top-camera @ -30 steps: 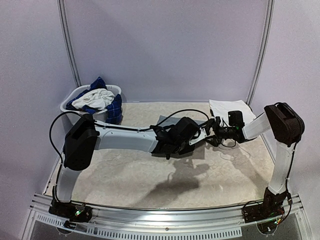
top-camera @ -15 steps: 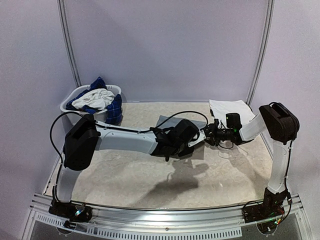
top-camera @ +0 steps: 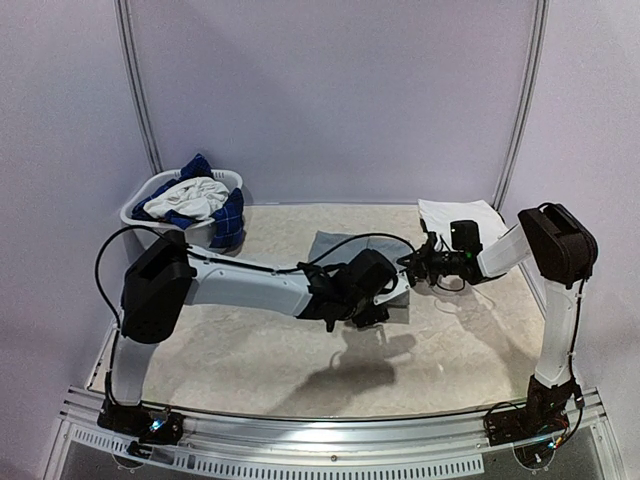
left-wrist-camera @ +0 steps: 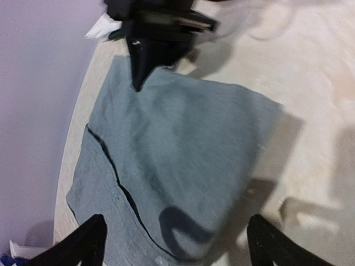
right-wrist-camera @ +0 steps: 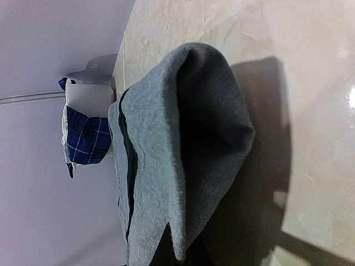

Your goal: Fold and stack the mixed laundry pile

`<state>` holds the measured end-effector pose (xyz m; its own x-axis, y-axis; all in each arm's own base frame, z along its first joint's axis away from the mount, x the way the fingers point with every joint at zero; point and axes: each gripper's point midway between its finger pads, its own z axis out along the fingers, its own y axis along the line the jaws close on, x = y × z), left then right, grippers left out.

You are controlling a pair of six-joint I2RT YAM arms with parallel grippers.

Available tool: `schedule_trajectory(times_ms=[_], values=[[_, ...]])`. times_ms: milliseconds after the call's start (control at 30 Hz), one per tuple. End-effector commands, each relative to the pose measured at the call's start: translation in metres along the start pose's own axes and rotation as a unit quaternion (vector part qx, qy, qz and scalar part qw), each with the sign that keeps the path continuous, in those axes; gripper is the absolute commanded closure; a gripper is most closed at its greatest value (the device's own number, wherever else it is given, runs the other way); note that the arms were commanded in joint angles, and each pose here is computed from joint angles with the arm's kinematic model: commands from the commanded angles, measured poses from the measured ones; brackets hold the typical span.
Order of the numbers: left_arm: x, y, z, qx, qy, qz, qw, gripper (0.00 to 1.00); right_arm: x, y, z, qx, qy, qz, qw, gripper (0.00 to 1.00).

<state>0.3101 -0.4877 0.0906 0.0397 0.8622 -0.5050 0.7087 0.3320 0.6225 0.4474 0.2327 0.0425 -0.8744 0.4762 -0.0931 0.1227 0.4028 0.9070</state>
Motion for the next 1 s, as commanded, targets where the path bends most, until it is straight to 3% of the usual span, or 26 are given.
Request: schedule_trajectory(times_ms=[0,200,400,467,733,967], values=[[-0.01,-0.006,-0.04,0.043,-0.013,-0.009,0.999,0.02,-0.003,0.002,0.007,0.031,0.022,-0.014,0.999,0.98],[0.003,0.012,-0.079,0.074,-0.022,-0.076,0.994,0.0,-0.017,0.016,0.003,0.109,0.06,-0.084,0.989,0.99],[0.017,0.04,-0.115,0.074,-0.049,-0.174,0.981,0.0,-0.059,0.057,-0.011,0.172,0.067,-0.191,0.964,0.99],[0.022,0.048,-0.126,0.065,-0.06,-0.194,0.977,0.0,-0.077,0.058,-0.021,0.2,0.068,-0.196,0.957,0.99],[0.052,0.044,-0.138,0.056,-0.063,-0.226,0.97,0.01,-0.134,0.083,-0.079,0.286,0.03,-0.285,0.914,0.99],[0.056,0.042,-0.134,0.054,-0.063,-0.235,0.968,0.01,-0.165,0.098,-0.123,0.326,0.018,-0.377,0.867,0.99]])
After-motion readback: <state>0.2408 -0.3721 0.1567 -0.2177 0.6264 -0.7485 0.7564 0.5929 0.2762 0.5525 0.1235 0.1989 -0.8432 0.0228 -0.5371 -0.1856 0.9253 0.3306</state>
